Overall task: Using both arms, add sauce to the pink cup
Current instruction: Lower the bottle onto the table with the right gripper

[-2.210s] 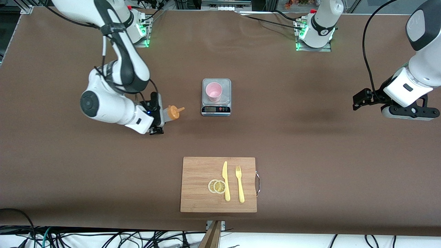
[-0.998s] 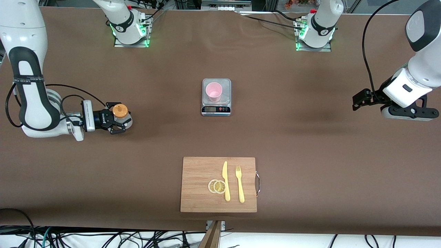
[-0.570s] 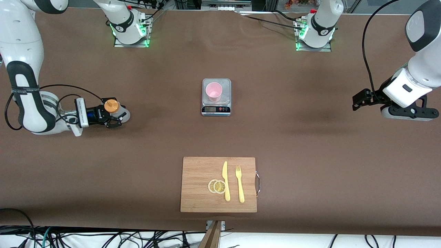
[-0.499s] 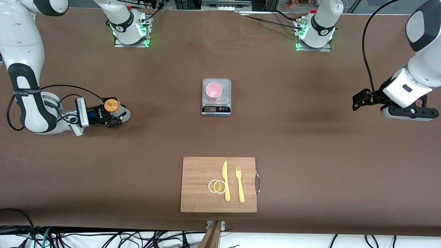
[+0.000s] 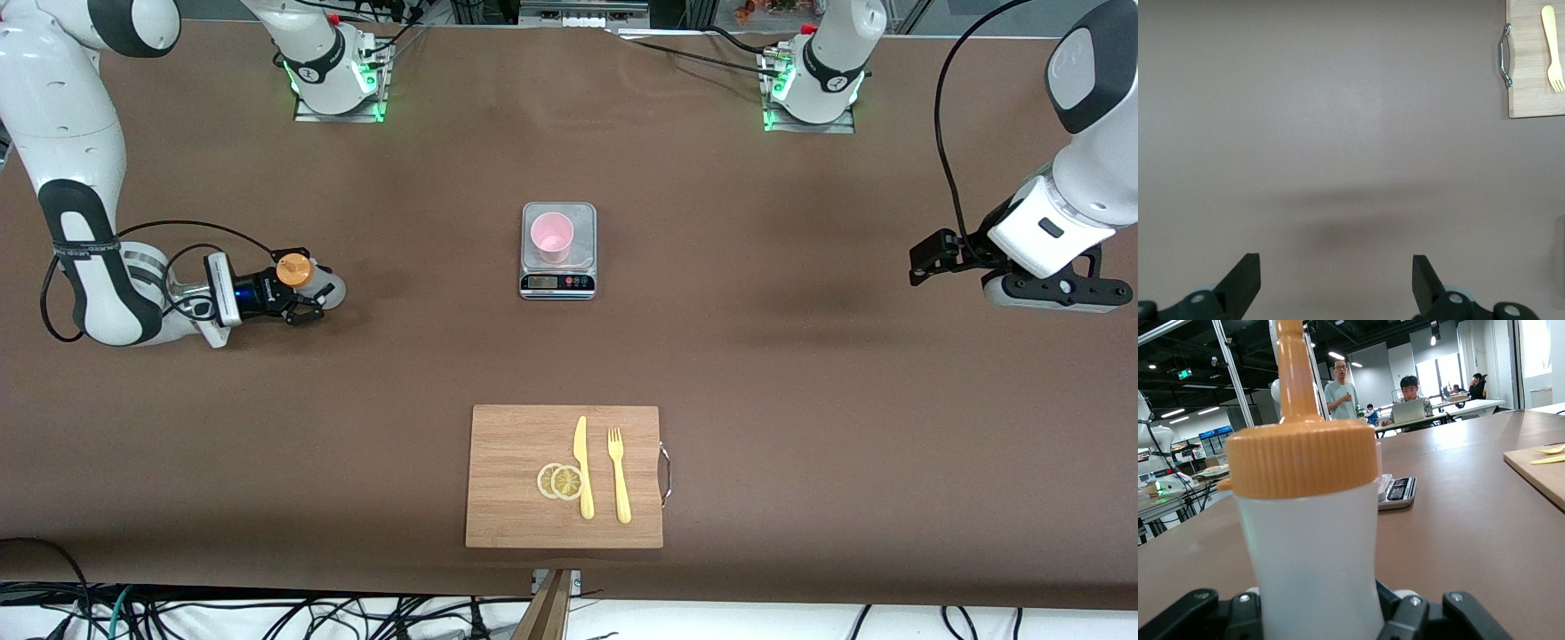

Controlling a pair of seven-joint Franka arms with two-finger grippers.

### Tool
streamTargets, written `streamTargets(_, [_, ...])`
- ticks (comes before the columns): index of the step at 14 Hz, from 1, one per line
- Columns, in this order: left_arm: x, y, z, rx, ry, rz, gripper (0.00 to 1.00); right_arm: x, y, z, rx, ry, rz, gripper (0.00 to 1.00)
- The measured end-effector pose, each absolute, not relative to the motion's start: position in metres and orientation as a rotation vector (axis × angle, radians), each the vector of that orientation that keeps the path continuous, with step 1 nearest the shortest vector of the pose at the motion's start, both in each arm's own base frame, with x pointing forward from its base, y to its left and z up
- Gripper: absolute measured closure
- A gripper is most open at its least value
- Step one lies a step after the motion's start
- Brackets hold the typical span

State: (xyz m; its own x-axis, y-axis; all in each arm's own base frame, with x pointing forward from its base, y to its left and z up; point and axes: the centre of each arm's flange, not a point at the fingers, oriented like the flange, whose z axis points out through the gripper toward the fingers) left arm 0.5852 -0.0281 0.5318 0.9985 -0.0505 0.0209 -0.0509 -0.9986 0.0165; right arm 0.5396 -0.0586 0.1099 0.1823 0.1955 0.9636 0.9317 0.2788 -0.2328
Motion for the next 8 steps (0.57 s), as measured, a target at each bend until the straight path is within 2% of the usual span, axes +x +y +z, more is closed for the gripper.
streamTargets(8, [0.585,-0.028,0.532,3.123,-0.079,0.032,0.00,0.534,-0.059,0.096,-1.191,-1.275,-0.739,0.71])
